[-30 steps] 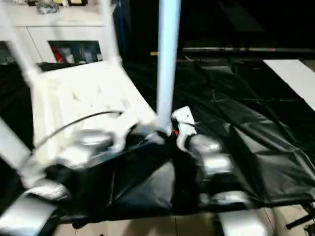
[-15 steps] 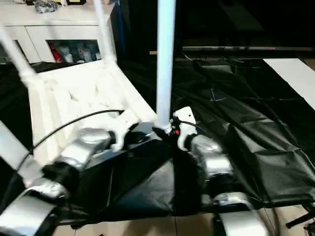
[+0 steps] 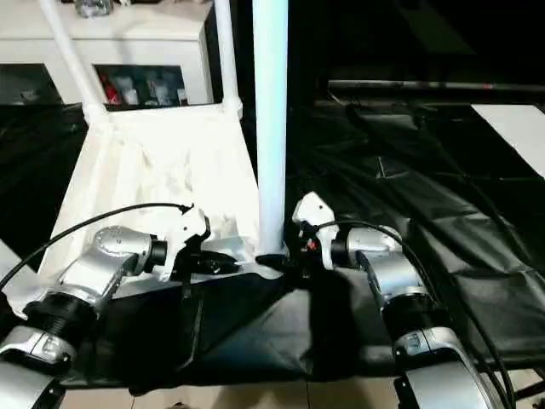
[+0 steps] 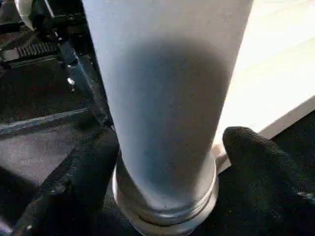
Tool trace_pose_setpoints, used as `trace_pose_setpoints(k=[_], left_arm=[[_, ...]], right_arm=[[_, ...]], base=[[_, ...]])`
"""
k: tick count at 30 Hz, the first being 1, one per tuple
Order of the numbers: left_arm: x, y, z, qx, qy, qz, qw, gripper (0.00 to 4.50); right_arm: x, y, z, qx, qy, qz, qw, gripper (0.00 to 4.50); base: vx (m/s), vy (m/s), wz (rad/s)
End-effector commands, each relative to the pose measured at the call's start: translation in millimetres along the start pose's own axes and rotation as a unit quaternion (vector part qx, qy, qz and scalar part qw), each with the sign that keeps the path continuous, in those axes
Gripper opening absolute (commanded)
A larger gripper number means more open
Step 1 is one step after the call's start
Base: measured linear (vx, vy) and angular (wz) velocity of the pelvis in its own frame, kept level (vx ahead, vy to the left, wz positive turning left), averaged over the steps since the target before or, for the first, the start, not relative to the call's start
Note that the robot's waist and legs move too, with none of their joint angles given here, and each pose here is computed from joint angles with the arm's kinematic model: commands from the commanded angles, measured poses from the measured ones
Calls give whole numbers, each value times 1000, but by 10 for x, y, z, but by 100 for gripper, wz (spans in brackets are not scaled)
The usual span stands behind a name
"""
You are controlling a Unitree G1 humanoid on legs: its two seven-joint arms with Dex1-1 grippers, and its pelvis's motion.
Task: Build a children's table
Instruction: Rotate leg to tighten
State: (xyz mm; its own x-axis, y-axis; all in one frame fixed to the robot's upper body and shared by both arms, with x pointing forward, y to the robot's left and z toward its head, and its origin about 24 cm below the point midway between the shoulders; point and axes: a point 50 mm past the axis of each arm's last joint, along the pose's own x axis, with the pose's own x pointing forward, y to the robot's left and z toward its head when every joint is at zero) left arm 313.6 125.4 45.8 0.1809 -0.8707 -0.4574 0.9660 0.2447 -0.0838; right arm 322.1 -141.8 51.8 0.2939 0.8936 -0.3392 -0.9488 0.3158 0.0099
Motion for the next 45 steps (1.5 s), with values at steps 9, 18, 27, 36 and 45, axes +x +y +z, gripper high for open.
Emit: trace_pose_setpoints(k=[9, 18, 27, 36, 45], left_arm=[[29, -47, 113, 3, -45, -22, 999, 0], [312, 160, 90, -53, -4, 149, 987, 0], [610, 256, 285, -73, -11, 266, 961, 0], [634, 200, 361, -11, -34, 210, 977, 0], [550, 145, 465, 14, -93, 162, 982, 56]], right_arm=[[41, 48, -22, 9, -7, 19, 1000, 287], [303, 28, -217, 122, -19, -147, 981, 244], [753, 103, -107, 146, -21, -270, 951, 215], [596, 48, 73, 98, -89, -223, 966, 307], [-109, -49, 16, 41, -73, -160, 984, 322]], base=[[0, 0, 0], [0, 0, 0], [0, 0, 0], [0, 0, 0], [0, 0, 0]])
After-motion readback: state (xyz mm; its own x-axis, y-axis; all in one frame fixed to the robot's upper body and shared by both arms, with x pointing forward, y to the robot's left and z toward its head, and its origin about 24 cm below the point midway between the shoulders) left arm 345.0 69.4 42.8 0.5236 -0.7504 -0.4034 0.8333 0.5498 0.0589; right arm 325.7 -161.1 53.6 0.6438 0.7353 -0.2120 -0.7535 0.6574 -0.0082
